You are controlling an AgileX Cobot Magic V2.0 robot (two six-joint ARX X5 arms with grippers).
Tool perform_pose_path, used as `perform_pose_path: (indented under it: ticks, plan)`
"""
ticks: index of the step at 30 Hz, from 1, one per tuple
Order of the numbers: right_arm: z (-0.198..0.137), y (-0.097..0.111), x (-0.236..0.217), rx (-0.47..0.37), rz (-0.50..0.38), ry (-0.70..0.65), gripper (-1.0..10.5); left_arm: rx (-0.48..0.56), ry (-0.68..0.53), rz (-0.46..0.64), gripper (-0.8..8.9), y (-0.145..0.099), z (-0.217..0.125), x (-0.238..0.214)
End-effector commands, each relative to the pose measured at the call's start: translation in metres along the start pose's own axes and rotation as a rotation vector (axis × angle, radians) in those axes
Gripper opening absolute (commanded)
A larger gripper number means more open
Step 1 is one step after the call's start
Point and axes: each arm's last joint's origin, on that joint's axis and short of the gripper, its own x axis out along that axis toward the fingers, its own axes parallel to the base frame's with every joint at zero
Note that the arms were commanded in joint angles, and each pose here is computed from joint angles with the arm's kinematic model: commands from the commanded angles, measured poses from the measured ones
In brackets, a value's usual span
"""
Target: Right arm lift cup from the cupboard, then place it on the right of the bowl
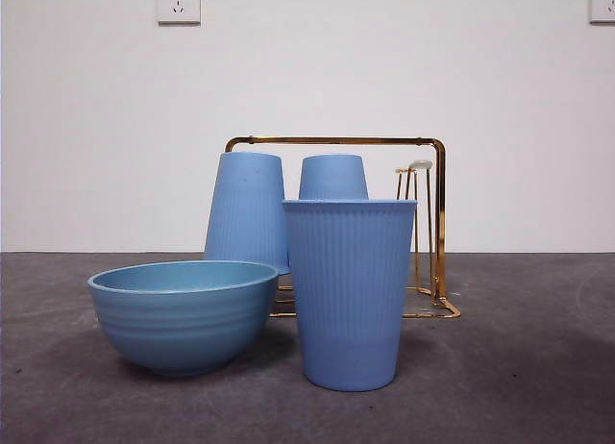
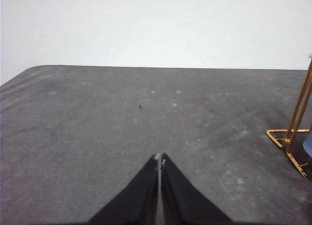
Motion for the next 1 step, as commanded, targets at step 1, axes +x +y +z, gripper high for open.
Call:
perform_pose_path:
  ticks: [1]
  plan:
    - [-0.0002,0.0002,0.0003,0.013,-0.002,-0.006,0.2,-0.009,0.007,0.005,0.08,0.0005,-0.0051,0.0013]
